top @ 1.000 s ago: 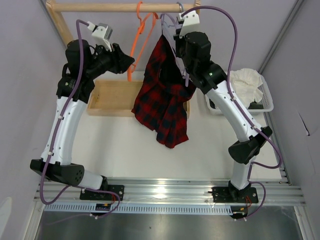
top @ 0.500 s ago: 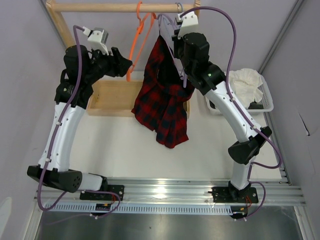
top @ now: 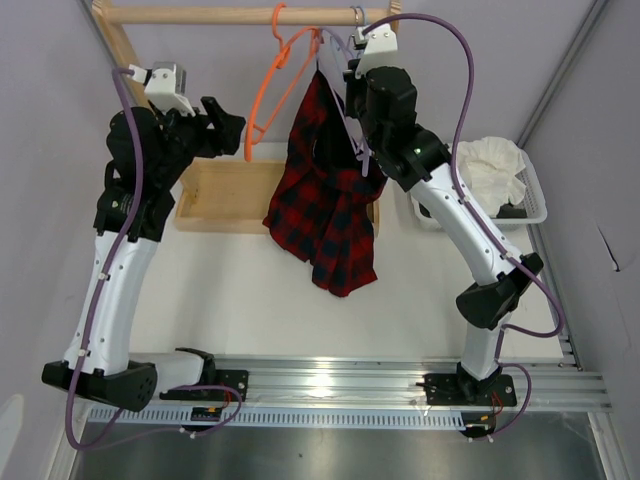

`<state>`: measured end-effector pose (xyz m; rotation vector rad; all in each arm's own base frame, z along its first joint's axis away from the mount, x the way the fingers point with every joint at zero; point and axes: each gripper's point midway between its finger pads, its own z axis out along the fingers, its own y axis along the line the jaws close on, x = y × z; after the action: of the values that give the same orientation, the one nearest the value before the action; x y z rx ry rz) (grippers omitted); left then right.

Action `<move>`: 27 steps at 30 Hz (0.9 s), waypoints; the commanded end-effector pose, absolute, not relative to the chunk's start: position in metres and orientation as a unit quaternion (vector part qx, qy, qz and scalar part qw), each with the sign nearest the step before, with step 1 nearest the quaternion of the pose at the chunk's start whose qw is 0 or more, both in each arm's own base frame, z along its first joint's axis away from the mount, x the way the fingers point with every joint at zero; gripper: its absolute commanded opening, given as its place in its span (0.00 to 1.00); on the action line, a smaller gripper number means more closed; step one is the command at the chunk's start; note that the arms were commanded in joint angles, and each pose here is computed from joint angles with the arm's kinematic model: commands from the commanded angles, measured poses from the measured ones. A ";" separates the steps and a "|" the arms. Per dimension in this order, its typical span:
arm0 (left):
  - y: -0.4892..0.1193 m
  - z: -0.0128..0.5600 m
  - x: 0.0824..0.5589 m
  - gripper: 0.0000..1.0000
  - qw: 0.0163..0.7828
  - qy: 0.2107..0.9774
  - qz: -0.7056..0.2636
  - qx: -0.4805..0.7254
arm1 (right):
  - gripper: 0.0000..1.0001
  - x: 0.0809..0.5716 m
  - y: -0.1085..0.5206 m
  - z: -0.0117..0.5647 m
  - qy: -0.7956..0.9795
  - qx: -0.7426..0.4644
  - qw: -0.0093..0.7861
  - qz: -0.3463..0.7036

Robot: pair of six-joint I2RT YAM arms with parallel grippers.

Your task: Place the skirt on the hanger

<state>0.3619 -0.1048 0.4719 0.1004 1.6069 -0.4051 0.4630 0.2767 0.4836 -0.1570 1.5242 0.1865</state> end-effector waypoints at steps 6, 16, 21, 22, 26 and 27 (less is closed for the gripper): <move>-0.097 0.473 0.354 0.79 0.686 0.704 -0.181 0.020 | 0.22 0.453 0.280 0.497 0.678 -0.050 0.724 0.114; -0.105 0.461 0.356 0.80 0.675 0.710 -0.198 0.023 | 0.71 0.423 0.272 0.509 0.678 -0.039 0.714 0.168; -0.108 0.467 0.350 0.80 0.682 0.700 -0.213 0.029 | 0.78 0.401 0.265 0.516 0.679 -0.040 0.706 0.200; -0.108 0.468 0.349 0.80 0.681 0.700 -0.214 0.029 | 0.79 0.398 0.264 0.514 0.682 -0.041 0.702 0.201; -0.102 0.470 0.345 0.80 0.683 0.702 -0.201 0.020 | 0.81 0.382 0.252 0.516 0.681 -0.027 0.697 0.221; -0.097 0.474 0.344 0.81 0.688 0.699 -0.192 0.013 | 0.82 0.379 0.252 0.508 0.688 -0.025 0.689 0.227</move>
<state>0.3561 -0.1045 0.4499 0.0543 1.6355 -0.4364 0.4003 0.2630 0.4908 -0.1018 1.5698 0.4206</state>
